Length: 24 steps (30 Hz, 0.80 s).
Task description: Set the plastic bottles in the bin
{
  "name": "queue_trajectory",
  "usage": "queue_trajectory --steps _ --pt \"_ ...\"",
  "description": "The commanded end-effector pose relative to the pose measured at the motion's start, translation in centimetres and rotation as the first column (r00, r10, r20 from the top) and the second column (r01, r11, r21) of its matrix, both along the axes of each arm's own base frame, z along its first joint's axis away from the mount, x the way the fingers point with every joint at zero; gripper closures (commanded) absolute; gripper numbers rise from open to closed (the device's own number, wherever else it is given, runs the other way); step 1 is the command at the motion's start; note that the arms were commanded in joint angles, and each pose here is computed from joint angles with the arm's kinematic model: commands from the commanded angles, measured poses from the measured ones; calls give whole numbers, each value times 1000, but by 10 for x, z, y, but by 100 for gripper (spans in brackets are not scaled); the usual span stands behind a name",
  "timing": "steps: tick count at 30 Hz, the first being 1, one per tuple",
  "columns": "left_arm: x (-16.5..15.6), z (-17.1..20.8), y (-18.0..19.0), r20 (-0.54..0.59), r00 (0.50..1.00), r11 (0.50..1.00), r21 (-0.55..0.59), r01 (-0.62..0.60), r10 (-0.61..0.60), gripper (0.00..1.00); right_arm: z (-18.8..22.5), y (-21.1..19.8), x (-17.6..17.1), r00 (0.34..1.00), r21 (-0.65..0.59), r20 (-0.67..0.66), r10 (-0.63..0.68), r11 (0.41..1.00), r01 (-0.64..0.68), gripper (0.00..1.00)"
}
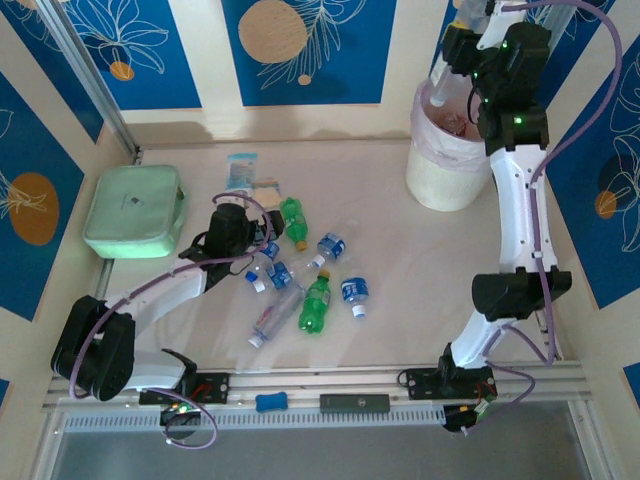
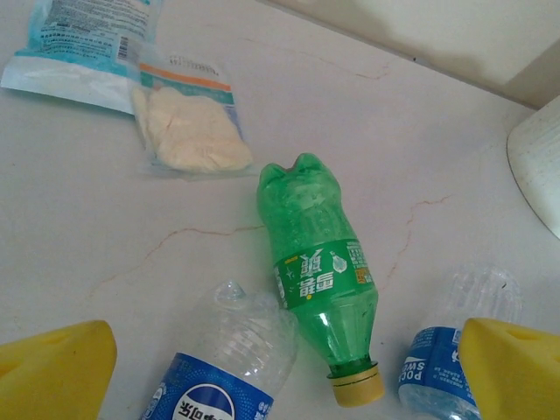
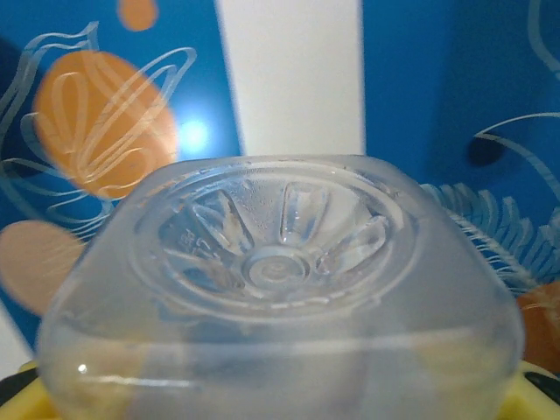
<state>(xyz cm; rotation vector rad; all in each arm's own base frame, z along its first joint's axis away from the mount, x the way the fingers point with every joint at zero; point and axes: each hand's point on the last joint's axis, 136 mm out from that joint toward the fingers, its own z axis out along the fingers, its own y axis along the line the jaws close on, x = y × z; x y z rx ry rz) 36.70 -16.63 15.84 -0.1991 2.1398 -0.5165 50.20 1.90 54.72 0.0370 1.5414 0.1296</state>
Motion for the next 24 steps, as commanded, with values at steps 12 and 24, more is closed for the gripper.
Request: queue_trajectory --steps 12,24 --pt "-10 14 22 38 998 998 -22 -57 57 0 -100 -58 68 937 -131 -272 -220 973 191 55" --pt "-13 16 26 31 997 997 -34 -68 69 0 -210 -61 83 822 -5 -557 -120 990 141 51"
